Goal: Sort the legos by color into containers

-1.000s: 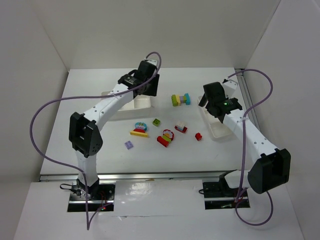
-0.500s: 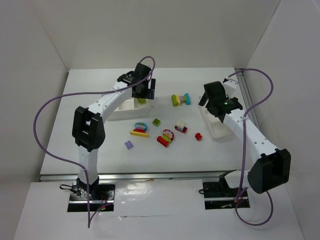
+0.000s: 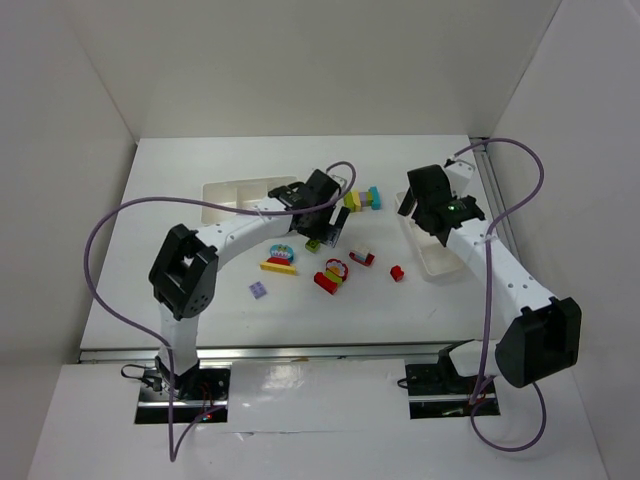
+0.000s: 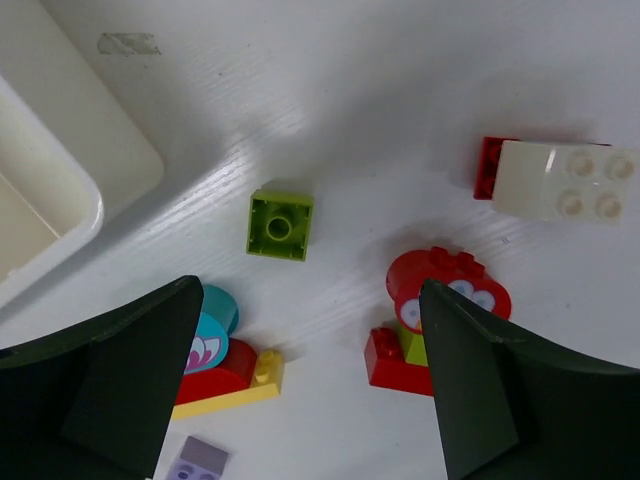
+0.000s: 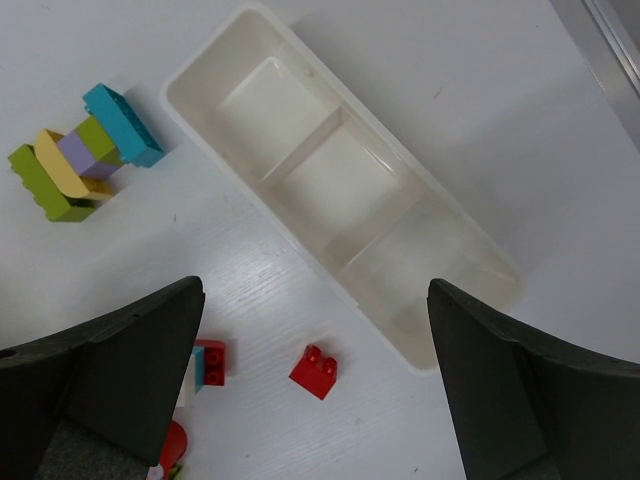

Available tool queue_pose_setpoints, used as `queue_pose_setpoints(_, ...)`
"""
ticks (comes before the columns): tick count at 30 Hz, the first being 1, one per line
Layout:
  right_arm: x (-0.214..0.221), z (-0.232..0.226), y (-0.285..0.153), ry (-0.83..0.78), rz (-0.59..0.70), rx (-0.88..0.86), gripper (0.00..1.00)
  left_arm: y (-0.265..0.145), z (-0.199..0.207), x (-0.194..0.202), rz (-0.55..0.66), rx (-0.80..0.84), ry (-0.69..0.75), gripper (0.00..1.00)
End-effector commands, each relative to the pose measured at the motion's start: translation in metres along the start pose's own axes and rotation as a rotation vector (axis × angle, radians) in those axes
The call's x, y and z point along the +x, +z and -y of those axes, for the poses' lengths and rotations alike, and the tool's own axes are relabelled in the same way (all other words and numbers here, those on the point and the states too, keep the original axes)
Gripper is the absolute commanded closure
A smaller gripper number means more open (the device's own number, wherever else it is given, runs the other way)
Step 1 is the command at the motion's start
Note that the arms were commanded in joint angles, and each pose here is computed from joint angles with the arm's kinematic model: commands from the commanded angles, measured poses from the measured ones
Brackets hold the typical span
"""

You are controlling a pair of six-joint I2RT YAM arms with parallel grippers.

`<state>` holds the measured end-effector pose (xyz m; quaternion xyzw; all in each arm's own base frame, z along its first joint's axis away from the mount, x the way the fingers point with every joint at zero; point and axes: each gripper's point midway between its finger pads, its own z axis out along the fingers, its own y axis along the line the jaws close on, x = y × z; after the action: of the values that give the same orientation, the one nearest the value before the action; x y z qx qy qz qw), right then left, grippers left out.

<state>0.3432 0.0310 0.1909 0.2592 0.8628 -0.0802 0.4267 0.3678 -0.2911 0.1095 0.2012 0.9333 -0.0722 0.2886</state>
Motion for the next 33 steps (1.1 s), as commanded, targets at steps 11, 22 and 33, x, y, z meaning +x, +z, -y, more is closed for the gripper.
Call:
queue_pose_setpoints(11,0.029,0.025,-0.003,-0.036,-0.07,0.044,0.0,0.062,-0.014,0.027,-0.074,-0.055,0.047,0.19)
queue_pose_setpoints(22,0.023,0.02,-0.003,-0.02,-0.051,0.029,0.0,0.067,-0.012,0.027,-0.089,-0.05,0.058,0.53)
queue_pose_setpoints(33,0.02,0.02,-0.002,-0.02,-0.045,0.036,0.0,0.078,-0.012,0.041,-0.14,-0.051,0.064,0.26)
